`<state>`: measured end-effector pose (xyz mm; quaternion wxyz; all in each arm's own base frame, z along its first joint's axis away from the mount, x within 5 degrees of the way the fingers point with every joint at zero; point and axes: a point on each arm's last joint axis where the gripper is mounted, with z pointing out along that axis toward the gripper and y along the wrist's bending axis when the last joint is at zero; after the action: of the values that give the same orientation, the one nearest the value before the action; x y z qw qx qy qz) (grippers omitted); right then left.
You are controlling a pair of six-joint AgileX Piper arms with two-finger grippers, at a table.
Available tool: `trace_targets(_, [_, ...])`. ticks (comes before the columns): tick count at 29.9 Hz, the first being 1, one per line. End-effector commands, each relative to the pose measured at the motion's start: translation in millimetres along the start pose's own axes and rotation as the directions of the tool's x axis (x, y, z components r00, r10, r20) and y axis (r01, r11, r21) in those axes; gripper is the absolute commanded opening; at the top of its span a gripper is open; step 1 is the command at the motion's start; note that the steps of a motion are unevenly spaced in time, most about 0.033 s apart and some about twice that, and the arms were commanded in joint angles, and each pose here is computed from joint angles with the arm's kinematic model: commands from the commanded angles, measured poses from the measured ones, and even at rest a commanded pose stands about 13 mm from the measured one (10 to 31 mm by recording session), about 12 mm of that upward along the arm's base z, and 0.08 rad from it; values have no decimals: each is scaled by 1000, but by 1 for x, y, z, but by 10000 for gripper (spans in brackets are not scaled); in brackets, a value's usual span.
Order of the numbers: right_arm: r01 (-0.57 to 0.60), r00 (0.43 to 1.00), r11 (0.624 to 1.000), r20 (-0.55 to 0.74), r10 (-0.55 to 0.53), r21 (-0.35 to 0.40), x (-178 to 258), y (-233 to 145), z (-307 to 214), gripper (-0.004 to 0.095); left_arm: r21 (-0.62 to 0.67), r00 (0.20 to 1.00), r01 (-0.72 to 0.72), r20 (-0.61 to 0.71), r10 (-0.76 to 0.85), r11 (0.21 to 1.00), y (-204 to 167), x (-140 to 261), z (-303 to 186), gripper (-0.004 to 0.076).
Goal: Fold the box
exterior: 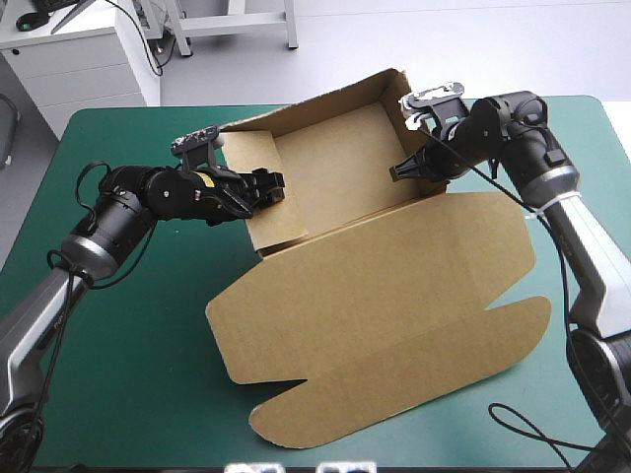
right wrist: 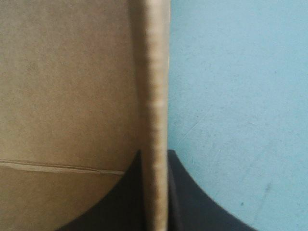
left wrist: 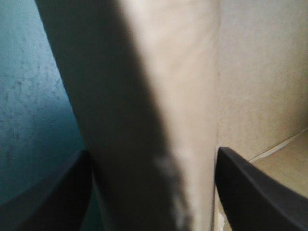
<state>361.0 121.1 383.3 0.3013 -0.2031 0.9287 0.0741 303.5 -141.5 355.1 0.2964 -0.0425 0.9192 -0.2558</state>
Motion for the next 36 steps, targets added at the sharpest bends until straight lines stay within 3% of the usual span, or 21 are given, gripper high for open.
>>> trace_targets(1, [-22, 987, 999, 158, 28, -41, -15, 9, -40, -11, 68, 996, -6, 92, -1, 998, -15, -8, -27, 513])
trace_targets(15, [-29, 988, 999, 153, 32, -24, -15, 11, -41, -9, 72, 996, 0, 86, -6, 997, -16, -8, -29, 506])
trace_targets(23, [20, 984, 997, 175, -33, 74, -18, 29, -40, -8, 83, 994, 3, 110, -12, 997, -16, -10, -29, 400])
trace_targets(27, [30, 981, 996, 191, -46, 83, -20, 36, -43, -8, 74, 993, 1, 114, -10, 997, -15, -11, -27, 361])
trace_targets(30, [43, 975, 996, 215, -59, 76, -24, 43, -49, -8, 73, 992, 0, 126, -9, 997, -15, -12, -23, 232])
trace_targets(33, [53, 969, 996, 236, -68, 70, -28, 48, -57, -8, 74, 989, -11, 151, 0, 997, -15, -15, -22, -4])
trace_targets(36, [58, 966, 996, 247, -74, 68, -29, 50, -61, -8, 84, 984, -13, 179, -3, 996, -16, -17, -23, -8])
